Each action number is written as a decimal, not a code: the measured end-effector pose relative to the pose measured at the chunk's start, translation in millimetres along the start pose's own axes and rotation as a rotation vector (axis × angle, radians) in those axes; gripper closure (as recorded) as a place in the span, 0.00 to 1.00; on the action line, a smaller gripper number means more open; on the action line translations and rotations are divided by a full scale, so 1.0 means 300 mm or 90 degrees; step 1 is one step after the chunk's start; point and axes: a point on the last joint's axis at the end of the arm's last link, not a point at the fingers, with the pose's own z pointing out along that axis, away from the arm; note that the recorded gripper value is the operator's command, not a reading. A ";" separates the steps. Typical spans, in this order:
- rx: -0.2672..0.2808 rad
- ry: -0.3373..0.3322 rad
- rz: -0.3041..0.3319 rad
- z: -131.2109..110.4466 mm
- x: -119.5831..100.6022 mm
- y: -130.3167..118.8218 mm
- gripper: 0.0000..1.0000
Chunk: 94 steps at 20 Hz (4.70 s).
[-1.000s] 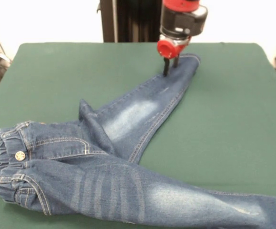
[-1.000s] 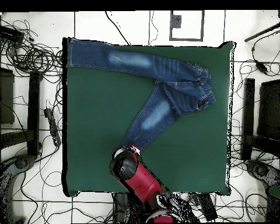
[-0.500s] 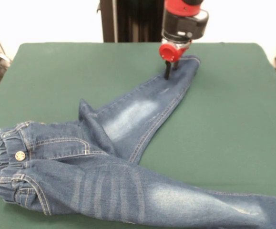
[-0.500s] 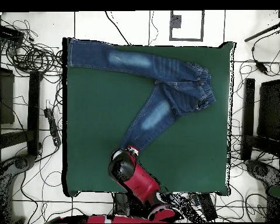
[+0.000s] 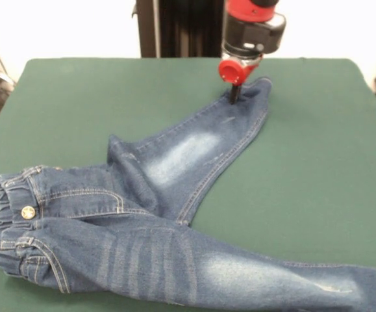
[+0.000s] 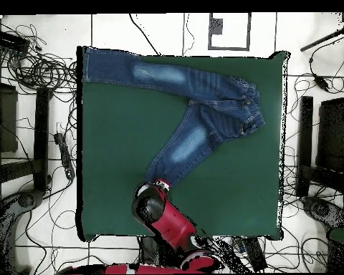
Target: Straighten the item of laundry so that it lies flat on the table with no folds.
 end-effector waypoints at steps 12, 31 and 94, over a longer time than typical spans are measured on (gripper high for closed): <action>0.000 0.001 -0.001 0.000 0.000 0.000 1.00; -0.021 -0.054 0.095 -0.001 0.043 -0.012 1.00; -0.017 0.066 0.109 -0.119 0.504 0.228 1.00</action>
